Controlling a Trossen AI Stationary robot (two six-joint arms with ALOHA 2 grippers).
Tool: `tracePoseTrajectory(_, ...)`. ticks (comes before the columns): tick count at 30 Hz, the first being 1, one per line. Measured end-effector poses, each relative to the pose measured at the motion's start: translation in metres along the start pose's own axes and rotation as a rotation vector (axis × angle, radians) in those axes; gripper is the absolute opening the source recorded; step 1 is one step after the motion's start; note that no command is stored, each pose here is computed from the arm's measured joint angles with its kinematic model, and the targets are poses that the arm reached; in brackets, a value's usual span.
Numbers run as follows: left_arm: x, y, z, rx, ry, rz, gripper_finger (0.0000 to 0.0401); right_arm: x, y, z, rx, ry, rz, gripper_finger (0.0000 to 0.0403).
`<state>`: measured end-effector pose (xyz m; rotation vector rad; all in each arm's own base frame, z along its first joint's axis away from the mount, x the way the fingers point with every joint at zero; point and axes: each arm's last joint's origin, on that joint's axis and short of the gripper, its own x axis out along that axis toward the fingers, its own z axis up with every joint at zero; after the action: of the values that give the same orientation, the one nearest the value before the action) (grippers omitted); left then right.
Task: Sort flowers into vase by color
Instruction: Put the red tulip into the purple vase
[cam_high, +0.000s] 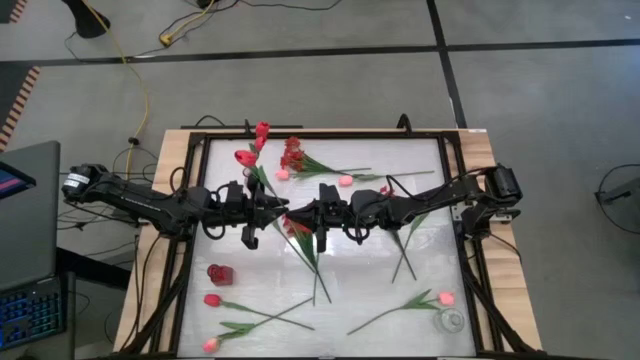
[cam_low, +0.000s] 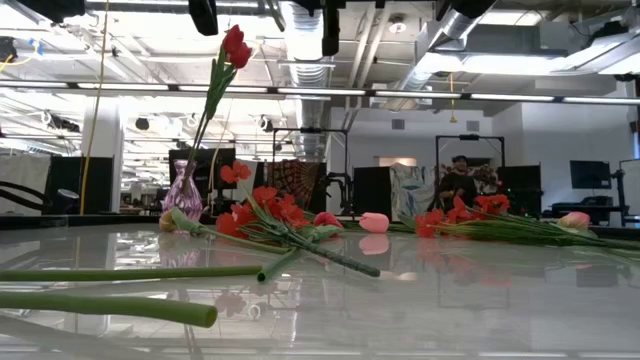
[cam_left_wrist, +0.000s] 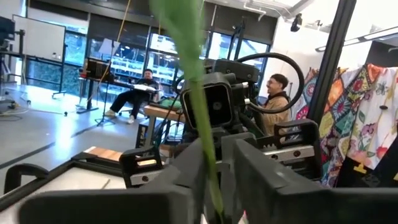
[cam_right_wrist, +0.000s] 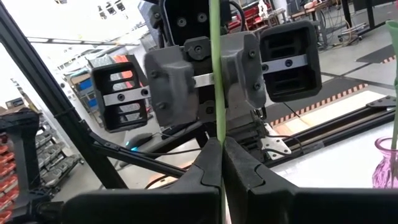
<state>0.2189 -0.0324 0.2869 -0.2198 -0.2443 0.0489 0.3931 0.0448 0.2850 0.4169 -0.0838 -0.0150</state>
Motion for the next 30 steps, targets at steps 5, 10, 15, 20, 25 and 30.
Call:
tracePoseTrajectory(5, 0.000, 0.000, 0.000, 0.001, -0.001, 0.002, 0.0007, 0.000, 0.000, 0.000, 0.001, -0.002, 0.004, 0.0030)
tracePoseTrajectory(10, -0.001, 0.000, 0.001, 0.007, -0.003, -0.002, 0.0002, 0.000, 0.000, 0.000, 0.002, -0.001, 0.005, 0.0048)
tracePoseTrajectory(15, -0.003, 0.000, 0.004, 0.013, -0.010, 0.000, 0.0002, 0.000, -0.001, 0.001, 0.007, 0.003, 0.017, 0.0079)
tracePoseTrajectory(20, -0.005, 0.000, 0.006, 0.014, -0.003, 0.001, 0.0002, 0.001, -0.003, 0.002, -0.012, 0.001, 0.015, 0.0138)
tracePoseTrajectory(25, -0.015, 0.003, 0.015, 0.035, 0.011, 0.042, 0.0002, 0.002, -0.009, 0.004, -0.014, 0.001, 0.000, 0.0217)
tracePoseTrajectory(30, -0.034, 0.008, 0.027, 0.073, 0.034, 0.133, 0.0002, 0.002, -0.017, 0.007, -0.019, -0.004, -0.020, 0.0266)
